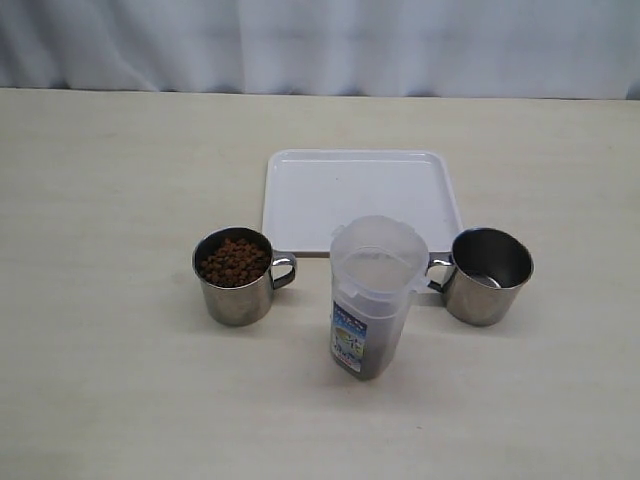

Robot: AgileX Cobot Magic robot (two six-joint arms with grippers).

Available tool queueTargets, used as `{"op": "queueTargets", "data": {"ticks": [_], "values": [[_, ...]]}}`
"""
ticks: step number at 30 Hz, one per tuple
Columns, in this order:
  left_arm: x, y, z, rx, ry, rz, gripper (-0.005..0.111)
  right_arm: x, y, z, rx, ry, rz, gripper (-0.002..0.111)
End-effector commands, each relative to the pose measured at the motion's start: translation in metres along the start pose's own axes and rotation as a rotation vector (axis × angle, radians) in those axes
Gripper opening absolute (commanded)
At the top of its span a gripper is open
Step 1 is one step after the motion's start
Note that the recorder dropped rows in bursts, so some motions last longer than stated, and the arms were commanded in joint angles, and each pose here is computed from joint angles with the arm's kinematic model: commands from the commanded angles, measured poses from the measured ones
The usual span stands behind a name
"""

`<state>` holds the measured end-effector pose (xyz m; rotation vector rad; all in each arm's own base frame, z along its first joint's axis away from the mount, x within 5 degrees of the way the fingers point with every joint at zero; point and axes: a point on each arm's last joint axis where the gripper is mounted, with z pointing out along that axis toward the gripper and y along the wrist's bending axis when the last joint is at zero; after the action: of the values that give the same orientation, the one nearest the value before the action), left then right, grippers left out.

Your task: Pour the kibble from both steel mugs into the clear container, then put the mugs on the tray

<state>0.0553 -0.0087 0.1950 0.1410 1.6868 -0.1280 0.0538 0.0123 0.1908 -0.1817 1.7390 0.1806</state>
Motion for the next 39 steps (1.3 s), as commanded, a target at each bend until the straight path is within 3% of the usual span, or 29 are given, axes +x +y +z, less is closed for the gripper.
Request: {"op": "queueTargets", "data": {"ticks": [1,7,9,16,20,22,29,35,39], "values": [[-0.001,-0.001,0.000,0.009,-0.018,0.001,0.000,0.001,0.000,0.000,-0.003,0.001,0.005,0.004],[-0.011,-0.002,-0.001,0.019,-0.126,0.008,0.000,0.001,0.000,0.000,-0.003,0.001,0.005,0.004],[-0.020,-0.002,-0.002,0.021,-0.225,0.079,0.000,0.001,0.000,0.000,-0.003,0.001,0.005,0.004],[-0.042,-0.006,-0.011,0.053,-0.493,0.070,0.000,0.001,0.000,0.000,-0.003,0.001,0.005,0.004],[-0.044,-0.007,-0.012,0.056,-0.521,0.103,0.000,0.001,0.000,0.000,-0.003,0.001,0.005,0.004],[-0.040,-0.008,-0.010,0.051,-0.475,0.166,0.000,0.001,0.000,0.000,-0.003,0.001,0.005,0.004],[-0.026,-0.010,0.023,0.090,-0.197,0.187,0.000,0.001,0.000,0.000,-0.003,0.001,0.005,0.004],[0.008,-0.032,0.068,0.360,0.104,0.291,0.000,0.001,0.000,0.000,-0.003,0.001,0.005,0.004],[0.031,-0.036,0.101,0.441,0.307,0.309,0.000,0.001,0.000,0.000,-0.003,0.001,0.005,0.004]]}}
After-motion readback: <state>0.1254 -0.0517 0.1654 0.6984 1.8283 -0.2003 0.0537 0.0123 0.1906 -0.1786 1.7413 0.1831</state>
